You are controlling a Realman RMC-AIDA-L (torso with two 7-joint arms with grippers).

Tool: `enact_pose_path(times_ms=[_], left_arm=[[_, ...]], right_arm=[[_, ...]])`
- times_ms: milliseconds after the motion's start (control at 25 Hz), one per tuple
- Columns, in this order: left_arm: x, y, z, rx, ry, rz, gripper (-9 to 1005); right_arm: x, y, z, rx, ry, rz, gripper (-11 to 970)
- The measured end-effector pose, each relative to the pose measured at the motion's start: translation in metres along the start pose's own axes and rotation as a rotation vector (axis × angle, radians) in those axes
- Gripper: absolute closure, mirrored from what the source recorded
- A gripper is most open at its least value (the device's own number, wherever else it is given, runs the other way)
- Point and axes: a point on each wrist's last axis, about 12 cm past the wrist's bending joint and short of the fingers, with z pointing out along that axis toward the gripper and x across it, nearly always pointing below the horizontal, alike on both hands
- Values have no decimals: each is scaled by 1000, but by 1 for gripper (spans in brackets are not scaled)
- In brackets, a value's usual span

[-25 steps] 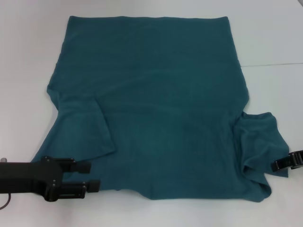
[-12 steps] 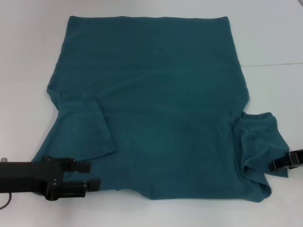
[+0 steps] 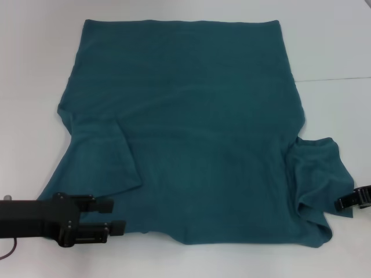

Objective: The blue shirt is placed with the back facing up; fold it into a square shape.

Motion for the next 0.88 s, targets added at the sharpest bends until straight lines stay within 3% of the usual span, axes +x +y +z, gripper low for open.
enact_pose_path(times_ms=[640, 880], left_arm=[[2, -1, 0, -1, -2, -5, 302], [2, 0, 0, -4, -2, -5, 302]], right_arm=[[-5, 7, 8, -40, -13, -19, 313], [-5, 11, 8, -85, -29, -44, 372]])
